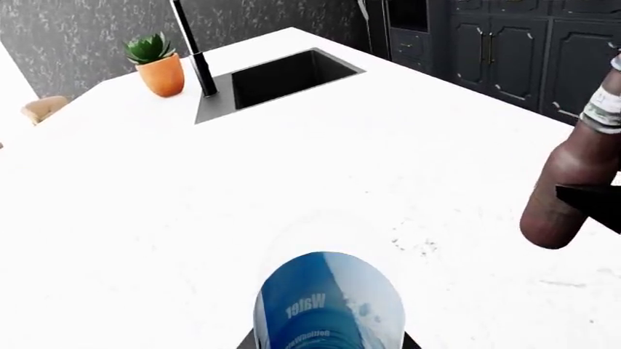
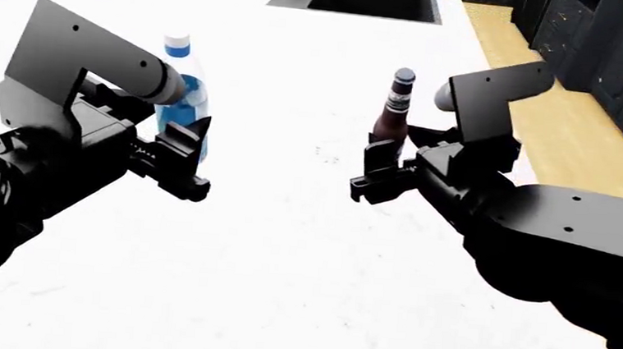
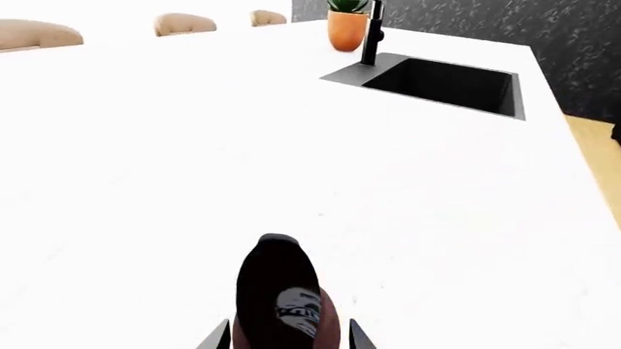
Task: Move the drinks to the dining counter.
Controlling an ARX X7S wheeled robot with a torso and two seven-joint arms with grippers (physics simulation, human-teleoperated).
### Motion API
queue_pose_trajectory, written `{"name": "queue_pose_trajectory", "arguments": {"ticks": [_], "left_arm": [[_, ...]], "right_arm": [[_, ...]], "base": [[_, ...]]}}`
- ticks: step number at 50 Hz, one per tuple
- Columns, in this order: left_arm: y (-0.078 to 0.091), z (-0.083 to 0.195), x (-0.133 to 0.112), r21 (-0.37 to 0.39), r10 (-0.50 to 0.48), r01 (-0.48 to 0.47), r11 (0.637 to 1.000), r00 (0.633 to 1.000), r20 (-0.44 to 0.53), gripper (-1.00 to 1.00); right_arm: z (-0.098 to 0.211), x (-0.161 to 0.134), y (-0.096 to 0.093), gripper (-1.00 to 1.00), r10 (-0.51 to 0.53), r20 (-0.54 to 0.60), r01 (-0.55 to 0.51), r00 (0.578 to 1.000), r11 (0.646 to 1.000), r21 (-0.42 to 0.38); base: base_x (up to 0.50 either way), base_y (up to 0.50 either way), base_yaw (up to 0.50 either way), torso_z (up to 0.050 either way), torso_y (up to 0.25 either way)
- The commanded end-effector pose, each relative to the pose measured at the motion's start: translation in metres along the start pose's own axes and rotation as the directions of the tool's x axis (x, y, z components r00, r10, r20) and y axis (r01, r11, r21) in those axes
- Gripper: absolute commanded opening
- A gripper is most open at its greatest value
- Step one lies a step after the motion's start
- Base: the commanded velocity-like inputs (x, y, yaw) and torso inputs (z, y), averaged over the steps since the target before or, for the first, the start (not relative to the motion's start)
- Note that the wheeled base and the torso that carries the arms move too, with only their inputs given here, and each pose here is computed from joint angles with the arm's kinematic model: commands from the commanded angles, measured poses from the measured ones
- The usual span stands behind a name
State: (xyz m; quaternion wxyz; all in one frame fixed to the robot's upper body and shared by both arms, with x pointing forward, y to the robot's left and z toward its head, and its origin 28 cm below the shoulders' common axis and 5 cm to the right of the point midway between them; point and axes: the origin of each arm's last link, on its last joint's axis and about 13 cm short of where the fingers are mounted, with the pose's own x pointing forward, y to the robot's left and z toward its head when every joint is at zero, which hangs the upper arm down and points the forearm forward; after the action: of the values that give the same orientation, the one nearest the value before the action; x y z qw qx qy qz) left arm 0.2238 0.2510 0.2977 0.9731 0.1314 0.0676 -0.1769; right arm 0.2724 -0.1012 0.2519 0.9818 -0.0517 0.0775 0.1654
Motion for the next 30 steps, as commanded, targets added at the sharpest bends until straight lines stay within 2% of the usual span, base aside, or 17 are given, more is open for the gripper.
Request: {"name": "queue_pose_trajectory", "arguments": {"ticks": [1, 30], "left_arm": [[0.002, 0.004, -0.001, 0.0, 0.028, -0.028, 1.0, 0.999, 0.025, -1.0], [0.002, 0.0, 0.001, -0.004, 0.027, -0.027, 1.0, 0.999, 0.022, -1.0]], "right_arm": [[-0.009, -0.004, -0.001, -1.0, 0.039, -0.016, -0.039, 0.999, 0.999, 0.027], [-0.02, 0.001, 0.0, -1.0, 0.049, -0.092, -0.047, 0.995, 0.999, 0.025]], "base": [[0.0, 0.0, 0.0, 0.0, 0.0], [0.0, 0.0, 0.0, 0.0, 0.001]]}}
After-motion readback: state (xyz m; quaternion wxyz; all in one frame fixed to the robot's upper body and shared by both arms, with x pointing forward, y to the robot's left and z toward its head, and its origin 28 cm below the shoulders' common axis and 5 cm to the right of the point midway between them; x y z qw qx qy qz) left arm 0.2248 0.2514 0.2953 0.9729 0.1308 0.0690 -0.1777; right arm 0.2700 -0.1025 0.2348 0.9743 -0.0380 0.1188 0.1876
